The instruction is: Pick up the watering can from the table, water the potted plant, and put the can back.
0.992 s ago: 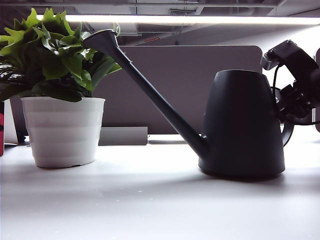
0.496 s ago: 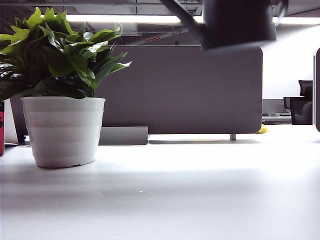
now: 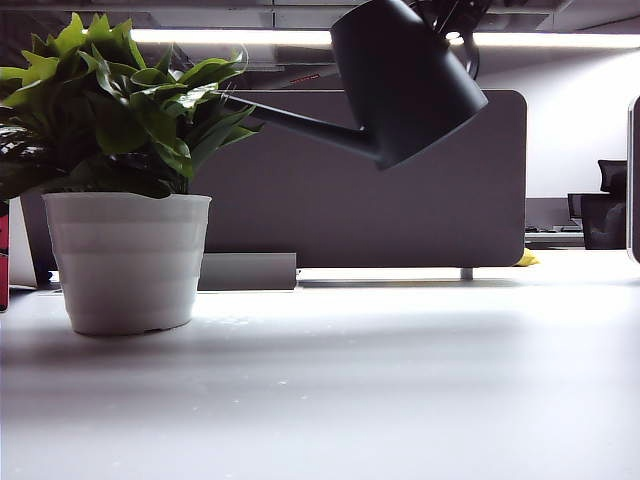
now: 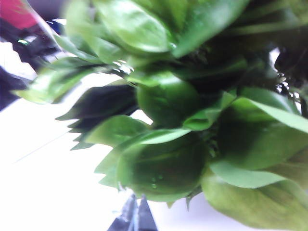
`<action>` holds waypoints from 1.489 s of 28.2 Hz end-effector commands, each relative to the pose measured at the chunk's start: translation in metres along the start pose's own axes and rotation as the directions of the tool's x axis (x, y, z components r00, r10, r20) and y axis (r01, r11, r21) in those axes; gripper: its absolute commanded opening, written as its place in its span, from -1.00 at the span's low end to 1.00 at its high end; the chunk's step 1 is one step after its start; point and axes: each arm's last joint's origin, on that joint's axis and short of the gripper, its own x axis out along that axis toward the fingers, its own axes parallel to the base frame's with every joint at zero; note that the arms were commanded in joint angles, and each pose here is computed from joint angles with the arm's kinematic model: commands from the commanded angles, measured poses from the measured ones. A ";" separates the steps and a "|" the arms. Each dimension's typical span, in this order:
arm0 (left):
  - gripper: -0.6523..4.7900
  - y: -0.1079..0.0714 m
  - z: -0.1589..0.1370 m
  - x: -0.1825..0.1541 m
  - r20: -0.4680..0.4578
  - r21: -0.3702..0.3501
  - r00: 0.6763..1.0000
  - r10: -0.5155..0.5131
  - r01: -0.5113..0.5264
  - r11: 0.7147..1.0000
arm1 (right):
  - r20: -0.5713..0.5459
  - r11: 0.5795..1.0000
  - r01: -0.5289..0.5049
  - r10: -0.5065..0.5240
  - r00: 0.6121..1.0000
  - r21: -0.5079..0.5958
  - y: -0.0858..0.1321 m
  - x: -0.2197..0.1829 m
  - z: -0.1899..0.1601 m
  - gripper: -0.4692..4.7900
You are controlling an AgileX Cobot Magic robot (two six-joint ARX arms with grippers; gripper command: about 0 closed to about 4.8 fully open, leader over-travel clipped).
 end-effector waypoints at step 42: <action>-0.78 0.008 0.006 -0.018 -0.055 0.033 0.998 0.043 -0.042 0.999 | 0.271 0.900 0.323 -0.247 0.930 -0.291 -0.038 -0.014 0.025 -0.84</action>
